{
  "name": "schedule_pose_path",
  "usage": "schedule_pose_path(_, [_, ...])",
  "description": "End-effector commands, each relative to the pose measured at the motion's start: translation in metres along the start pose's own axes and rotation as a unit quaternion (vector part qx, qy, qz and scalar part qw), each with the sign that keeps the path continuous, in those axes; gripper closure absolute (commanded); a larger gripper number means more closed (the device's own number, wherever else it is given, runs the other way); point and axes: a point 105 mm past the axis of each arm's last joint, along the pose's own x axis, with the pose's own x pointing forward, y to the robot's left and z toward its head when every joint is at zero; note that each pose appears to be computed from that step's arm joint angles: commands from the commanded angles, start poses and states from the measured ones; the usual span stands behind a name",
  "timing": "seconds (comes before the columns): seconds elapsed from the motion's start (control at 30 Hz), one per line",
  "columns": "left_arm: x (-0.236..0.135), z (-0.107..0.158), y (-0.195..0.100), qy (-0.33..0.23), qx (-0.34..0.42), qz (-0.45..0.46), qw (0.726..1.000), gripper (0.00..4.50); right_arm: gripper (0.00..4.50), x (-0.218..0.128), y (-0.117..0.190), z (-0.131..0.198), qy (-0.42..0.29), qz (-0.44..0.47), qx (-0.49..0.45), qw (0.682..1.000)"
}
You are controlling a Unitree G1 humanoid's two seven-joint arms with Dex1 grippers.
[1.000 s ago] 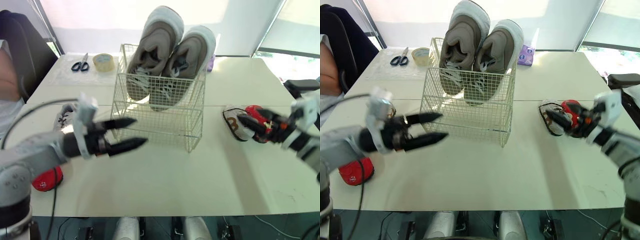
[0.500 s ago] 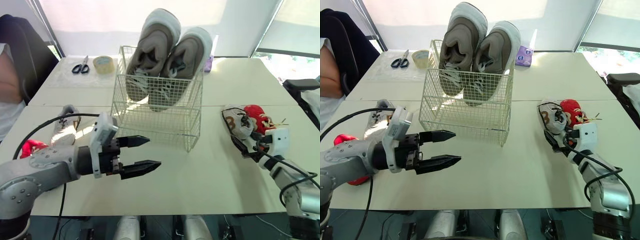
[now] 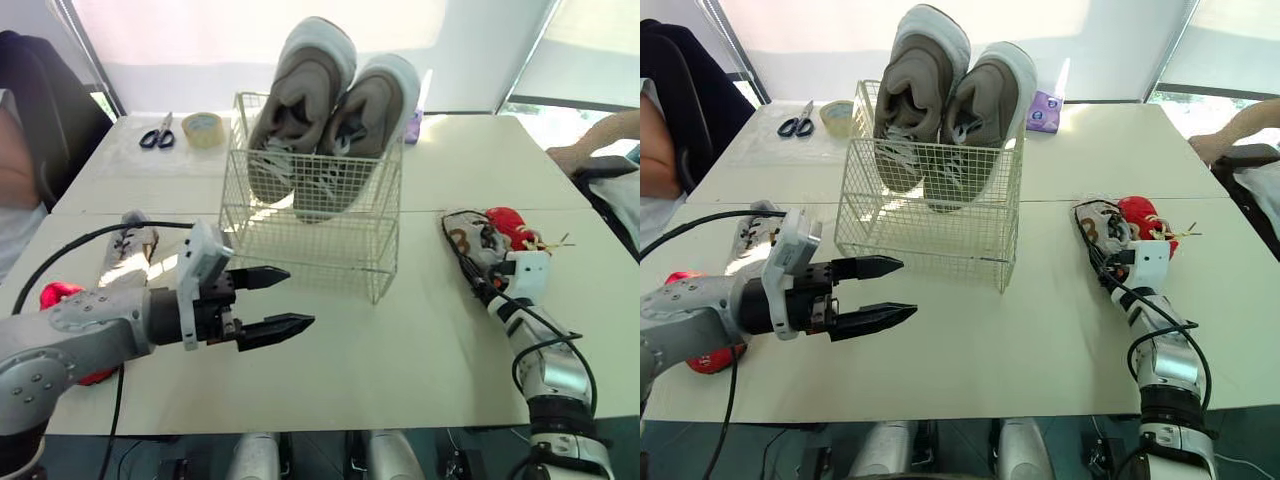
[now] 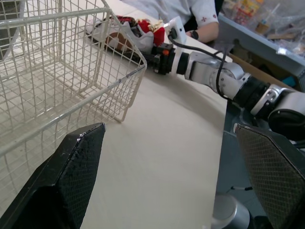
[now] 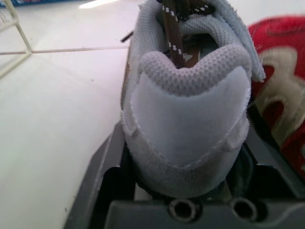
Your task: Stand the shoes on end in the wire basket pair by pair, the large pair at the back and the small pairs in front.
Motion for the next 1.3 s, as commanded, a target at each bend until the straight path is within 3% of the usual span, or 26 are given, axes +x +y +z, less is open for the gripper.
schedule_pose_path(0.03, [-0.005,0.01,0.002,-0.01,0.021,0.001,1.0,0.0,2.73,0.001,0.008,0.018,-0.029,0.021,0.006,0.999])
schedule_pose_path(0.1, [-0.01,0.016,0.007,-0.018,0.022,0.001,1.0,0.0,2.73,-0.004,0.014,0.045,-0.06,0.062,-0.001,0.996])
schedule_pose_path(0.23, [-0.026,0.041,0.022,-0.049,0.019,-0.001,0.999,0.0,2.73,-0.023,0.009,0.129,-0.122,0.145,-0.075,0.979])
schedule_pose_path(0.33, [-0.04,0.062,0.033,-0.075,-0.011,-0.027,0.997,0.0,2.73,-0.047,-0.001,0.213,-0.168,0.188,-0.179,0.951])
schedule_pose_path(0.5, [-0.051,0.092,0.059,-0.113,-0.029,-0.039,0.992,0.0,2.73,-0.093,0.033,0.28,-0.137,0.33,-0.245,0.901])
schedule_pose_path(0.63, [-0.043,0.112,0.055,-0.133,-0.055,-0.099,0.984,0.0,2.73,-0.121,0.064,0.293,-0.101,0.423,-0.279,0.856])
schedule_pose_path(0.8, [-0.032,0.133,0.037,-0.174,-0.112,-0.193,0.959,0.0,2.73,-0.14,0.104,0.297,-0.116,0.527,-0.288,0.791])
schedule_pose_path(0.93, [-0.014,0.128,0.021,-0.173,-0.169,-0.25,0.938,0.0,2.73,-0.141,0.132,0.288,-0.122,0.594,-0.28,0.744])
schedule_pose_path(1.3, [0.013,0.124,-0.003,-0.165,-0.193,-0.306,0.917,0.0,2.73,-0.13,0.161,0.271,-0.128,0.653,-0.27,0.696])
